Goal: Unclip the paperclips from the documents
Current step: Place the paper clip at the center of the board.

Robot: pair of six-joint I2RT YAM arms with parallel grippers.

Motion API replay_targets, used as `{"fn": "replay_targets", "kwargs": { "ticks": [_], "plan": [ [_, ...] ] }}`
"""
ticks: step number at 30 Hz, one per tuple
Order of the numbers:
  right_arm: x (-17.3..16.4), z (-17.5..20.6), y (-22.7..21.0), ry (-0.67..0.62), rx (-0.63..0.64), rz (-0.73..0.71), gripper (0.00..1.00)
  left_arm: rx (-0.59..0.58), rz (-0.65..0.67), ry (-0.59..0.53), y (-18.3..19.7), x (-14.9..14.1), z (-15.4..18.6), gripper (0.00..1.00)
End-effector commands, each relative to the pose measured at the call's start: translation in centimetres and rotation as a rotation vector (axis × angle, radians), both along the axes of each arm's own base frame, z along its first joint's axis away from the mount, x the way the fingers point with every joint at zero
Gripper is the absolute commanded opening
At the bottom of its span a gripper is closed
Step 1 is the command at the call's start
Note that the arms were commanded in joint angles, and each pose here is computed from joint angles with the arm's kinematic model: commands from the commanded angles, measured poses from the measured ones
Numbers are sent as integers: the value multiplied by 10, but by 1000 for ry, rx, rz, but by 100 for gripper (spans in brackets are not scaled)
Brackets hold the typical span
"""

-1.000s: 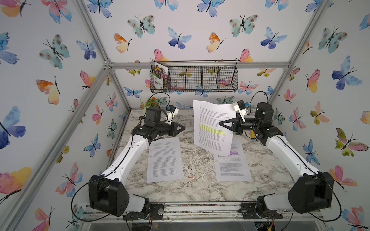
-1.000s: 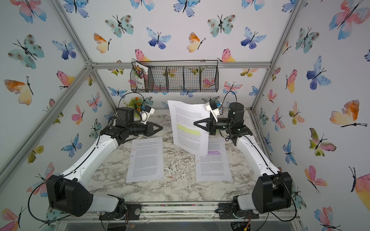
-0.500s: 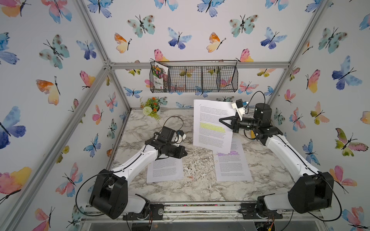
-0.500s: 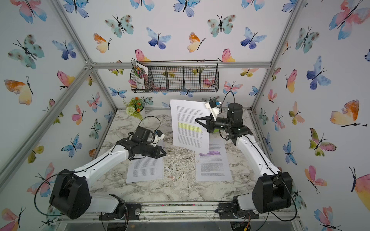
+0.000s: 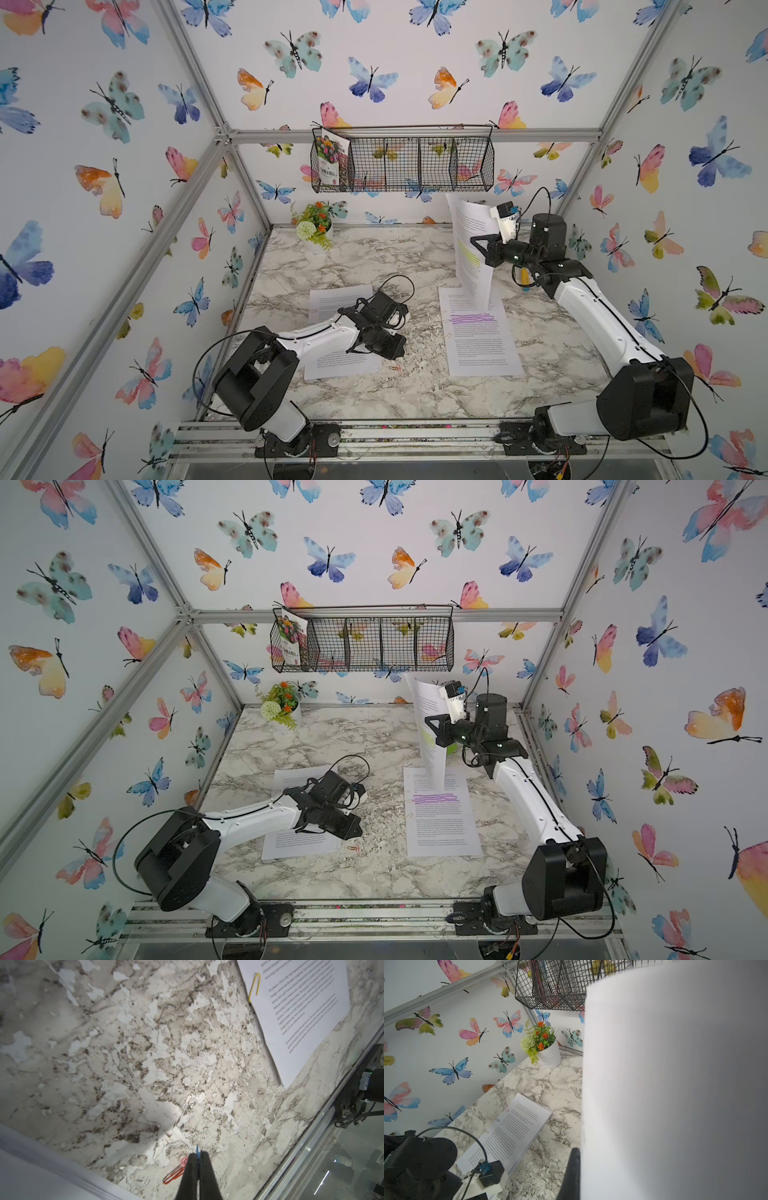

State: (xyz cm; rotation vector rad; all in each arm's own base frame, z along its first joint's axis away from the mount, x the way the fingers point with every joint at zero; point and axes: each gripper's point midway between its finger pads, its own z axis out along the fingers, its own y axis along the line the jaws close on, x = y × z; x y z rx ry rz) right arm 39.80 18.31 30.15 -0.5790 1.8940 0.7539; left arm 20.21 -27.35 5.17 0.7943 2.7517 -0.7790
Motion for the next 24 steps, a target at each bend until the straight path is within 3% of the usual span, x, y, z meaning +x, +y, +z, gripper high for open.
{"fn": "replay_targets", "kwargs": {
  "ticks": [1, 5, 9, 17, 22, 24],
  "plan": [
    [-3, -1, 2, 18, 4, 17, 2, -6, 15, -19, -5, 4, -3, 0],
    [-10, -6, 1, 31, -3, 24, 2, 10, 36, -15, -4, 7, -9, 19],
    [-16, -11, 4, 46, -1, 47, 2, 0, 42, -13, -8, 9, -8, 31],
    [-23, -16, 8, 70, 4, 86, 2, 6, 69, -57, -8, 21, 10, 37],
    [-25, -7, 19, 111, 84, 133, 2, 8, 160, -171, 5, 53, 56, 37],
    [-17, -3, 22, 182, 141, 108, 2, 6, 223, -204, 18, 69, 76, 37]
  ]
}}
